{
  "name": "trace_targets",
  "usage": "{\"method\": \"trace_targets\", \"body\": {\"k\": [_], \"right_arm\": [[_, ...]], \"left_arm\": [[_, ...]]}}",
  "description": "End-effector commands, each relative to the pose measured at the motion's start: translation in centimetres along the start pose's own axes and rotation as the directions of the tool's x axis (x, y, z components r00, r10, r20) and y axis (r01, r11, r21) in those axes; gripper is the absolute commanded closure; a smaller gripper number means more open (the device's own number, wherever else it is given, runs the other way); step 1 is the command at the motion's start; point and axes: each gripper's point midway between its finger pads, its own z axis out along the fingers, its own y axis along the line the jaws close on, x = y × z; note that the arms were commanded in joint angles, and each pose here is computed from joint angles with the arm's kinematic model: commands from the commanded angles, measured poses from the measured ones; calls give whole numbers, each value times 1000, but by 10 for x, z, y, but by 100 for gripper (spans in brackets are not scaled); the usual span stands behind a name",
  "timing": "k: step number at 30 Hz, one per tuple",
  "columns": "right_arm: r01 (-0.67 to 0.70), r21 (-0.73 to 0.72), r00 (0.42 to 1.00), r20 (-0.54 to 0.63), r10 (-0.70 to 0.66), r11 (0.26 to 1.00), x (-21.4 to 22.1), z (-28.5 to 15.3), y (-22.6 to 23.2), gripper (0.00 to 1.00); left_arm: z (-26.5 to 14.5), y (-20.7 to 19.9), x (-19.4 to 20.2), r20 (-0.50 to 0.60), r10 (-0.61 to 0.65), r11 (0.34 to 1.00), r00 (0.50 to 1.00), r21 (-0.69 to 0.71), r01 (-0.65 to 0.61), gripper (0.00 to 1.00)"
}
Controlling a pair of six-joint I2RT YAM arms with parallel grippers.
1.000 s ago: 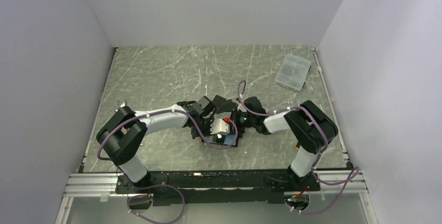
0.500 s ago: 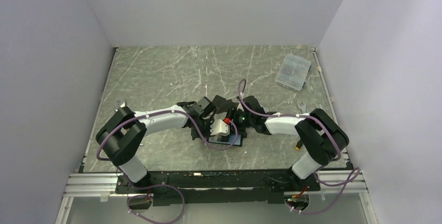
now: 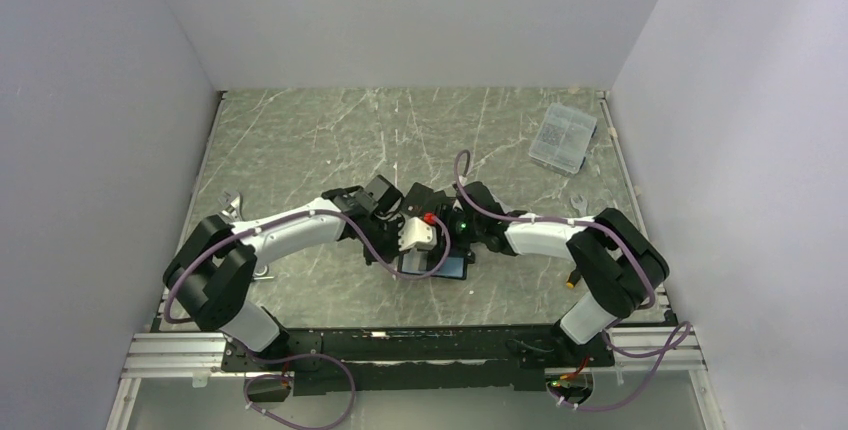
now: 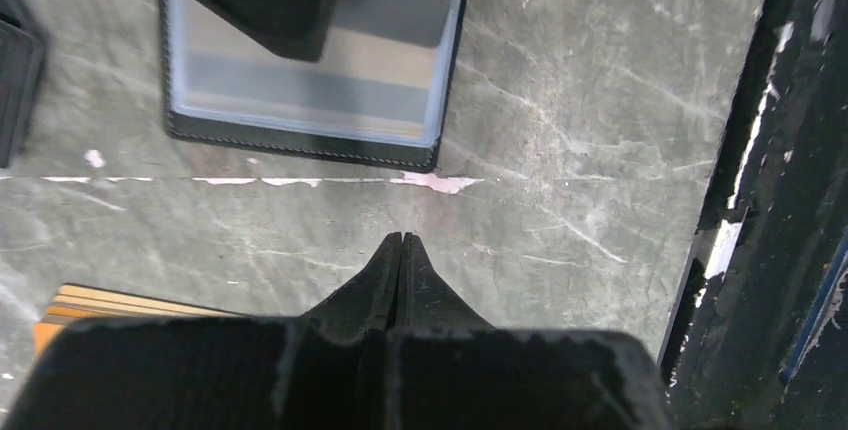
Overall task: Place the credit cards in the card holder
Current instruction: Insert the credit card into the card holder.
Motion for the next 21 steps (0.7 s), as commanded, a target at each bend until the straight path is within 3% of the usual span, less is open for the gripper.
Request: {"method": "trace_targets", "body": {"k": [1, 9, 21], "right_arm": [[-11, 277, 999, -48, 25, 961, 28, 9, -79, 43], [11, 98, 1000, -22, -9, 995, 27, 14, -53, 42], [-39, -32, 999, -22, 38, 999, 29, 11, -39, 42]], "left_arm": [[-17, -1, -37, 142, -9, 999, 990, 33, 4, 100], [2, 12, -55, 184, -50, 998, 982, 52, 41, 100], [32, 38, -37, 50, -34, 997, 998, -71, 38, 100]]}}
